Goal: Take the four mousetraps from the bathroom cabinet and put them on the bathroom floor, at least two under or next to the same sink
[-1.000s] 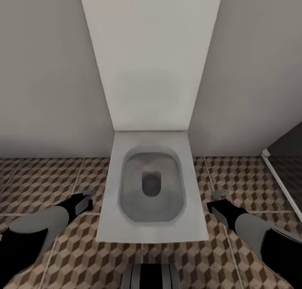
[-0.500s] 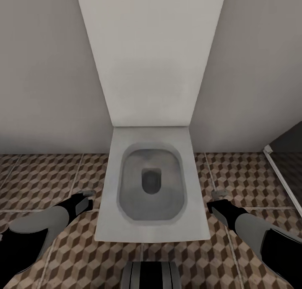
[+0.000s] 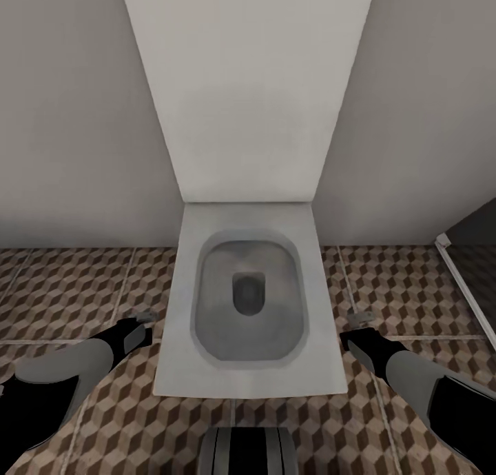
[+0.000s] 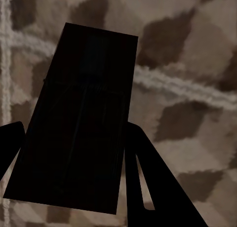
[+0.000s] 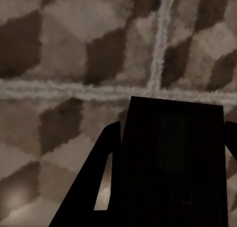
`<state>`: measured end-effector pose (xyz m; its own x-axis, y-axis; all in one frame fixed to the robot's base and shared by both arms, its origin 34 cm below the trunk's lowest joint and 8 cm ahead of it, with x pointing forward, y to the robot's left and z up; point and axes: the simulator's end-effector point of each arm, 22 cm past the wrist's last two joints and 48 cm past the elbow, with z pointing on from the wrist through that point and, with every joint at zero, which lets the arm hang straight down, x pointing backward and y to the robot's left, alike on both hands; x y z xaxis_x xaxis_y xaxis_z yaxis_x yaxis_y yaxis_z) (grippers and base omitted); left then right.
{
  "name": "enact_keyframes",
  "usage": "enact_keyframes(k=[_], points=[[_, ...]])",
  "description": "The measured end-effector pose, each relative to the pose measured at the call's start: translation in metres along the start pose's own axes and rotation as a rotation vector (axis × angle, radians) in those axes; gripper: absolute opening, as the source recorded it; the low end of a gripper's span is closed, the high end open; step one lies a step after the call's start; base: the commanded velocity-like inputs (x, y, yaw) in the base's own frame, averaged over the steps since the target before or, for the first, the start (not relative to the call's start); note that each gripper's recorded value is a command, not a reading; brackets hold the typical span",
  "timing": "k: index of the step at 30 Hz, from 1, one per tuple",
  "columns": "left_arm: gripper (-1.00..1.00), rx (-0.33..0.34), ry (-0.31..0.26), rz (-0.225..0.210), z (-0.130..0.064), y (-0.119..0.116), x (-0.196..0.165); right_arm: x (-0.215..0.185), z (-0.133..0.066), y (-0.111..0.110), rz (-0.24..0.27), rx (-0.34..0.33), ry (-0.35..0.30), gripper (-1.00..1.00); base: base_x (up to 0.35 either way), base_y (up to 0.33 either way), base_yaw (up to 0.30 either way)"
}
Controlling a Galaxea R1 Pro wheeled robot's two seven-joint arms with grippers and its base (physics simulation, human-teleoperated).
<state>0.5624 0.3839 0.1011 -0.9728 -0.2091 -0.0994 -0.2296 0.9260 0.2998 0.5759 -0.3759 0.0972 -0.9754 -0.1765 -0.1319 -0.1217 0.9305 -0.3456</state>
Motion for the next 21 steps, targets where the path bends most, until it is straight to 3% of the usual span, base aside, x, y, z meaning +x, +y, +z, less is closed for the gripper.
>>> enact_keyframes(k=[21], points=[[-1.00,-0.006,0.030,0.010,0.015,-0.002,0.014,0.013,0.013,0.008,-0.008,-0.015,0.022,-1.00,0.000,0.000,0.000]])
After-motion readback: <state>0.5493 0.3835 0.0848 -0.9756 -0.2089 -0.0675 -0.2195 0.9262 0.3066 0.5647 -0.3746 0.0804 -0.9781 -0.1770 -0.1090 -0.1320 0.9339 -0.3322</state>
